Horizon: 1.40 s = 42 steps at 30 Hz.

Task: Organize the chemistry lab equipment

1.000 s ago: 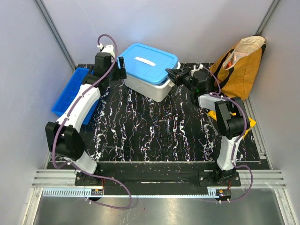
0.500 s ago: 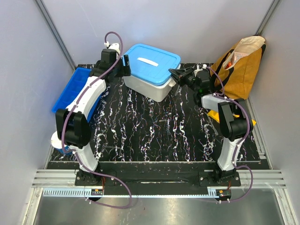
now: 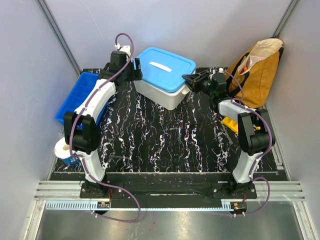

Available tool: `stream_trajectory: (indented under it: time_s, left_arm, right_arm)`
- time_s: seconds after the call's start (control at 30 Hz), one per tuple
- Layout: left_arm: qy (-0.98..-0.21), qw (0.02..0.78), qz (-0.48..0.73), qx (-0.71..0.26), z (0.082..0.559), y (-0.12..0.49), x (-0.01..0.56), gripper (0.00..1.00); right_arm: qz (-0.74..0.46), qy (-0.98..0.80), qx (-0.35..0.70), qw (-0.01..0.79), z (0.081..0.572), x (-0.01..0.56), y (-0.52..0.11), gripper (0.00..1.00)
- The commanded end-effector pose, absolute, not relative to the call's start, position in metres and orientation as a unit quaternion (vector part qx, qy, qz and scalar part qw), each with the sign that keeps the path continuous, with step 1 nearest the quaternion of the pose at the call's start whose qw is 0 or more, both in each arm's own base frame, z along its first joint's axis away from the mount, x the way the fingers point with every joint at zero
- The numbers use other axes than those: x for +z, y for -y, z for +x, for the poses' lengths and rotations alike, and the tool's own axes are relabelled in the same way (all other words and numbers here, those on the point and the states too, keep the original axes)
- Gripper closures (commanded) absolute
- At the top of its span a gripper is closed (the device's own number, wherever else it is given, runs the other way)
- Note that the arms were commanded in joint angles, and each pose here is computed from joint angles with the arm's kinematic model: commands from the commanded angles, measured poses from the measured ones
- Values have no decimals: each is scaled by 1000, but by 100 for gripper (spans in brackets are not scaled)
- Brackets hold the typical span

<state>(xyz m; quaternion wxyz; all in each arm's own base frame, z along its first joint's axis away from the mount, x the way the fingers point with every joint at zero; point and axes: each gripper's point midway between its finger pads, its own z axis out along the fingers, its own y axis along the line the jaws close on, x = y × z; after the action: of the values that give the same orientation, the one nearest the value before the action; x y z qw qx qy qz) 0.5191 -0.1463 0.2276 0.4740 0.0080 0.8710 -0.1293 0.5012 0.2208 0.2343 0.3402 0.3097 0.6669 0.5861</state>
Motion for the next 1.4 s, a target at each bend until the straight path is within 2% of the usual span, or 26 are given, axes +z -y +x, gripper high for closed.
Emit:
stream_trajectory:
  time_s: [0.0, 0.13, 0.3, 0.47, 0.63, 0.97, 1.07, 1.23, 1.37]
  left_arm:
    - [-829, 538, 12, -155, 528, 152, 290, 26]
    - [-824, 538, 19, -176, 533, 164, 295, 26]
    - [-827, 527, 39, -193, 539, 181, 278, 26]
    - [-826, 514, 45, -228, 550, 200, 257, 26]
    - [-837, 487, 61, -241, 555, 225, 225, 26]
    - [-851, 472, 49, -227, 547, 226, 199, 27]
    - [-852, 468, 51, -228, 544, 229, 196, 28]
    - [-854, 468, 54, -221, 541, 229, 195, 28]
    - [-852, 469, 55, -227, 541, 232, 198, 28]
  right_arm:
    - [300, -672, 585, 341, 493, 248, -218, 62]
    - [296, -688, 555, 363, 488, 253, -209, 54]
    - [309, -721, 466, 409, 481, 263, -182, 43]
    - [307, -756, 388, 429, 478, 261, -163, 27]
    - [274, -783, 355, 431, 490, 255, -163, 25]
    - [256, -817, 318, 407, 516, 222, -167, 24]
    - [258, -817, 319, 405, 513, 219, -166, 17]
    - [257, -797, 377, 397, 508, 220, -181, 8]
    - [273, -792, 383, 388, 507, 209, -182, 8]
